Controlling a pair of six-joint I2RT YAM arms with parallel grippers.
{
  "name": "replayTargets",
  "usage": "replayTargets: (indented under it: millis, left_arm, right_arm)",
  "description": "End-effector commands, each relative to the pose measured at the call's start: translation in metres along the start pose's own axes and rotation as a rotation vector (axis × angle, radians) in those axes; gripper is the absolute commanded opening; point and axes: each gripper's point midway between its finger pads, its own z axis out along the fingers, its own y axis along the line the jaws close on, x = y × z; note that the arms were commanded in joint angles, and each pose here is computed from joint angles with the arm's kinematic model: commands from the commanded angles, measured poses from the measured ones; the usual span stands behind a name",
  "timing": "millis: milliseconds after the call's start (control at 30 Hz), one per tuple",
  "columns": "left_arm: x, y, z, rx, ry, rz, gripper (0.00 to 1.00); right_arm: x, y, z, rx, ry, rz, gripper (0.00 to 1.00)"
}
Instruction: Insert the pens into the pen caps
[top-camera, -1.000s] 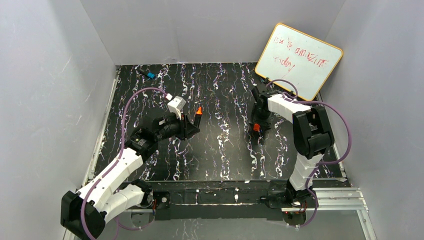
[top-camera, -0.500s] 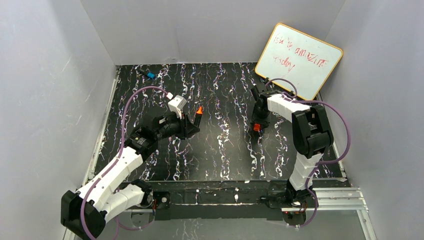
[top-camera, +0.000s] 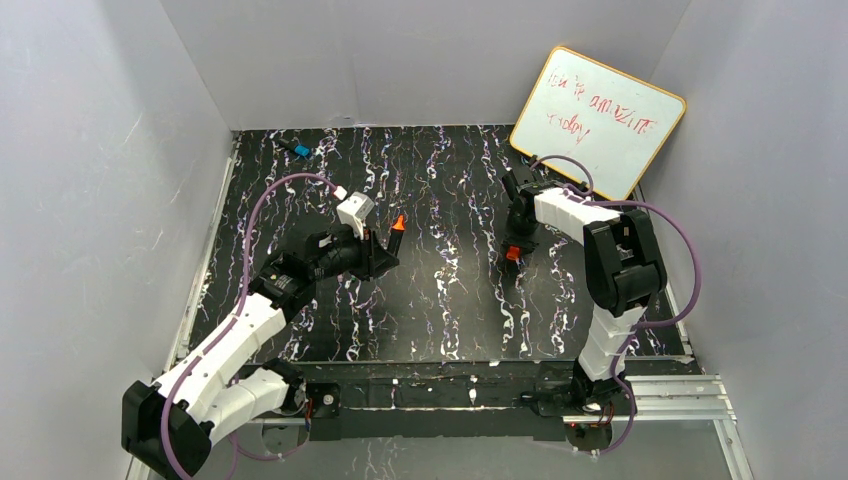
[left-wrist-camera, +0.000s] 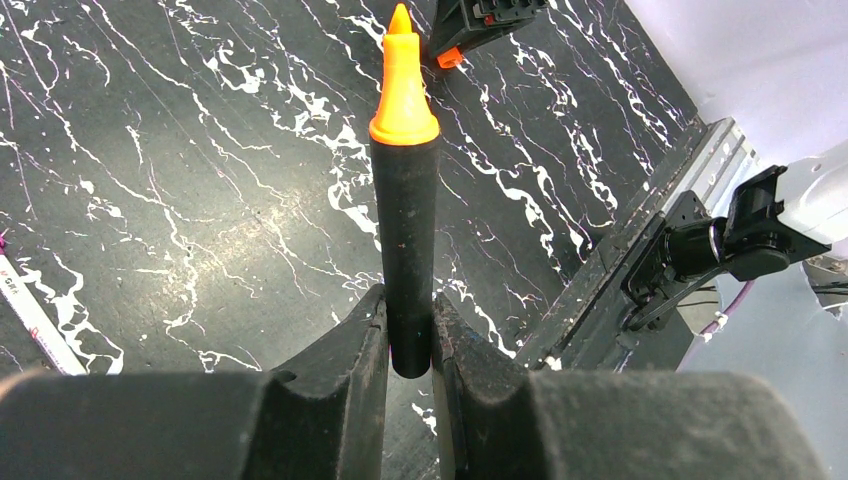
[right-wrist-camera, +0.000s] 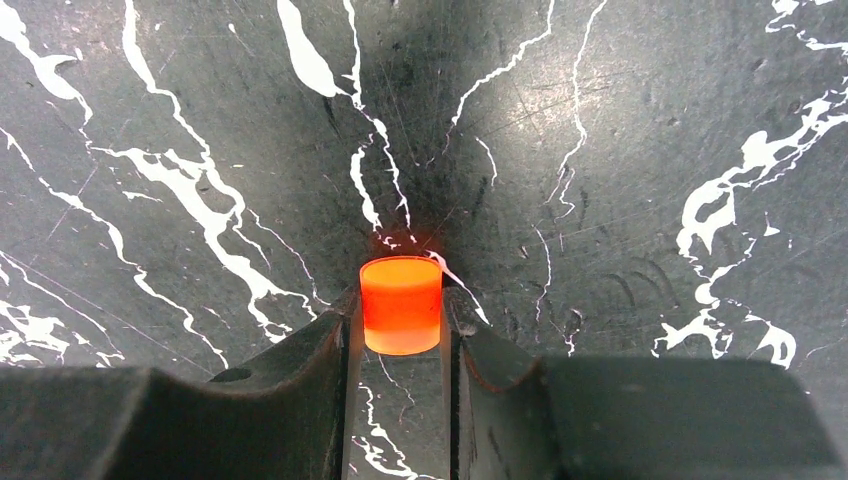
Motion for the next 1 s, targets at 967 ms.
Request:
replayTargets:
  millis: [967]
  left_arm:
    - [-0.016,-0.016,0.018,0.113,-0.116,-0.144,0.0]
  right_arm:
    - [-0.024,0.215,-0.287,-0.78,-0.718,-0.131,0.21]
